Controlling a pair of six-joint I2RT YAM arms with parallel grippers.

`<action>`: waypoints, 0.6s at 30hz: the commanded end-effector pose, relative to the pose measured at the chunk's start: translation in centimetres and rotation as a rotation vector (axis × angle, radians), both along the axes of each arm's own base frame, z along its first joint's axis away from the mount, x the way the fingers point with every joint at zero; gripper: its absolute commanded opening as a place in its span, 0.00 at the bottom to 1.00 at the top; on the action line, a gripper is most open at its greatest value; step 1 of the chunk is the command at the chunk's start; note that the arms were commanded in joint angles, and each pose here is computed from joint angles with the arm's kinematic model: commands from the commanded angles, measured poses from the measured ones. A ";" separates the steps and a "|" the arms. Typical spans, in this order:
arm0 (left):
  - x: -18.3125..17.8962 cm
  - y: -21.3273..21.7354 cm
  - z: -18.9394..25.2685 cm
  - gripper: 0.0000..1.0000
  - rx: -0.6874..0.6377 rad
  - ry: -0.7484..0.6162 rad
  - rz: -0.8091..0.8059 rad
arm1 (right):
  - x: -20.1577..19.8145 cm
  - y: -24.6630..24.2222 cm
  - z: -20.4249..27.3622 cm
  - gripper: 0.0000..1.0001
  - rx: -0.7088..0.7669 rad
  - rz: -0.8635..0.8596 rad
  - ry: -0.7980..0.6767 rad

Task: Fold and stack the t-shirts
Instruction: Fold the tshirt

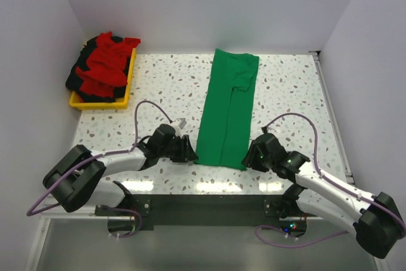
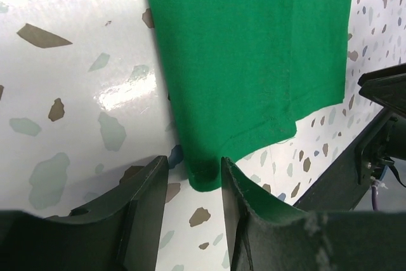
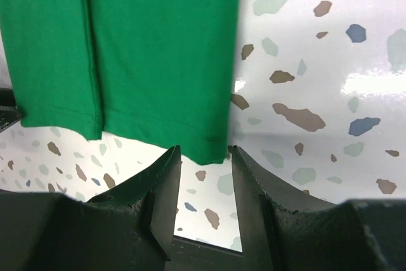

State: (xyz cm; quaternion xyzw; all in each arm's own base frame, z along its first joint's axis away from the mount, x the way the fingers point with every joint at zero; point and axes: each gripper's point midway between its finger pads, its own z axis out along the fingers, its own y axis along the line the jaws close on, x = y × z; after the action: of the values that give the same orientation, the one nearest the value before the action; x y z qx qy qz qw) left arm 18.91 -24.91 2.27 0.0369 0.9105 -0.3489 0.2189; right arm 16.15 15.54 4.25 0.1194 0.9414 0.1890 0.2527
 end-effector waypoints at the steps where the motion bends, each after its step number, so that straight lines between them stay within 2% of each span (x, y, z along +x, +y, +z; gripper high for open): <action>1: 0.0 0.5 -1.3 0.44 0.083 -0.014 0.005 | -0.1 -1.1 -0.6 0.41 -0.019 -0.028 0.004; 7: -0.4 1.1 -2.4 0.38 0.184 -0.006 0.027 | -0.7 -0.7 -1.4 0.41 0.004 -0.019 0.034; 18: -1.3 0.6 -3.0 0.30 0.233 -0.001 0.025 | -1.4 -0.4 -3.1 0.40 0.039 -0.037 0.076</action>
State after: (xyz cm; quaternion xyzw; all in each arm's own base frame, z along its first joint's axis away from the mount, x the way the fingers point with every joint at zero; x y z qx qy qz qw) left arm 18.78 -26.25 1.69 0.0570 0.9219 -0.2931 0.2468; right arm 15.08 15.07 1.98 0.1377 0.9438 0.1955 0.2280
